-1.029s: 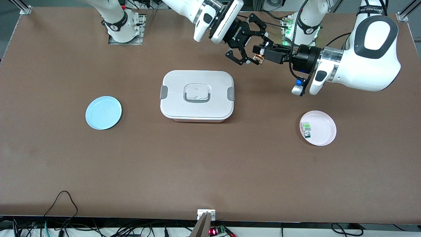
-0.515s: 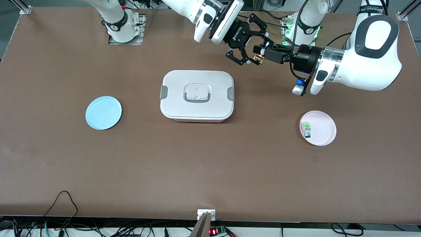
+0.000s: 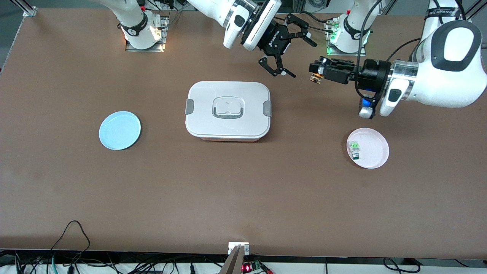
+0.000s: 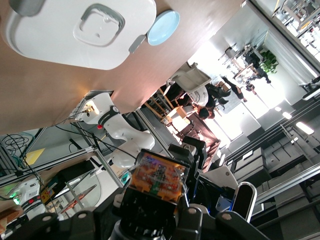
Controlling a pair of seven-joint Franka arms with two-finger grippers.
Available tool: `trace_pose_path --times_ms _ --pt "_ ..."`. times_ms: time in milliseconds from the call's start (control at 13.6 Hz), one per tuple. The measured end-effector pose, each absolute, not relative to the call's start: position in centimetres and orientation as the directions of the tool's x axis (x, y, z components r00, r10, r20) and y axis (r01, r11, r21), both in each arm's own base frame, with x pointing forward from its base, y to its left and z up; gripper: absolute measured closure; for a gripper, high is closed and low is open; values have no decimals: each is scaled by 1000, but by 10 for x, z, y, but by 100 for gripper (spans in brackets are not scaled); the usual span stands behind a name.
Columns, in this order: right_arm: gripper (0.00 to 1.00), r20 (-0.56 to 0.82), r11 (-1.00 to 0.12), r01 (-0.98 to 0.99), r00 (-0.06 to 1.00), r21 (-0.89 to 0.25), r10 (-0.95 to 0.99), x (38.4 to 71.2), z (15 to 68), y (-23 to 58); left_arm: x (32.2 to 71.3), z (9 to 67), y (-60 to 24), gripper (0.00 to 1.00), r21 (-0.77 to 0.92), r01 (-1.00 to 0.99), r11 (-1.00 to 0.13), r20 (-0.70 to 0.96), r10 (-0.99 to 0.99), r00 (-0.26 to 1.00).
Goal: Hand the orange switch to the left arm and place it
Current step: 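Open the right gripper and pull the left gripper away with the switch, then lower the switch onto the white dish while the right gripper withdraws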
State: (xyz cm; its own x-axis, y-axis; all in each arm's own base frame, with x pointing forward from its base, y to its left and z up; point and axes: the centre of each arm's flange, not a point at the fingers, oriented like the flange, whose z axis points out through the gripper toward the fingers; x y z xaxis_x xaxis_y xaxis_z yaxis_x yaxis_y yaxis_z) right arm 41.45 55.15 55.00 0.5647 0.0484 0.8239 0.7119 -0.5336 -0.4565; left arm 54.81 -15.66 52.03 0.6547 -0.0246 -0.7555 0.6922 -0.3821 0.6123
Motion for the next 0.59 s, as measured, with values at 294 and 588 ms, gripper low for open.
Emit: trace_pose_path --times_ms 294,588 --pt "0 791 -536 685 609 -493 51 427 549 546 549 494 -110 55 567 641 -518 -707 94 701" --pt "0 654 -576 586 748 -570 114 492 533 498 554 443 -62 55 448 432 -783 -521 164 838"
